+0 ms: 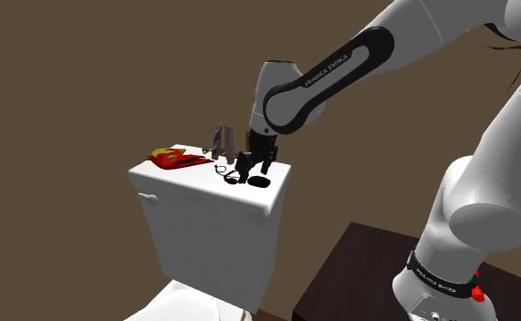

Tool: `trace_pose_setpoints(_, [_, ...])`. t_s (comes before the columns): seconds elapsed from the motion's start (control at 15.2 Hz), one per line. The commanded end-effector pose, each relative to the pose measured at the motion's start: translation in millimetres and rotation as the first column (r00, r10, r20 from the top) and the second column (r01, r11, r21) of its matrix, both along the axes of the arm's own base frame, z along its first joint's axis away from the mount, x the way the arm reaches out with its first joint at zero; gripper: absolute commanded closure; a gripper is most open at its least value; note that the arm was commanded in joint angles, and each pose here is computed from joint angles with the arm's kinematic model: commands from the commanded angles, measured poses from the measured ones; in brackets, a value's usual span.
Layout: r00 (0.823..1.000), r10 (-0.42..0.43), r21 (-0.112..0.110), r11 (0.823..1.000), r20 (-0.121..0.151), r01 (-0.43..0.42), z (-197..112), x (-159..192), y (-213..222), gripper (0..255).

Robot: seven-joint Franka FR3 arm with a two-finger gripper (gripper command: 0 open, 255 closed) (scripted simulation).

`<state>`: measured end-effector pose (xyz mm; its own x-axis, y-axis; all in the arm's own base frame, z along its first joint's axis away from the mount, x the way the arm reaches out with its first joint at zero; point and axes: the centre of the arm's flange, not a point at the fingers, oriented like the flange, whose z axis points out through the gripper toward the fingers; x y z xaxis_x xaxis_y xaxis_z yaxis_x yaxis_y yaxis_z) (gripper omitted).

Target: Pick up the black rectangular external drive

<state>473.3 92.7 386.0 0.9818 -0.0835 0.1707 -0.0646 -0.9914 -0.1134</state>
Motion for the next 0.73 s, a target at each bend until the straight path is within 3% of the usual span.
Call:
trace_pose_setpoints(0.0, [1.000,0.000,0.000,1.000,0.000,0.000,-2.0,0.3,0.0,255])
trace_pose_setpoints(0.66, [1.000,0.000,0.000,1.000,0.000,0.000,3.2,0.4,-0.2,255])
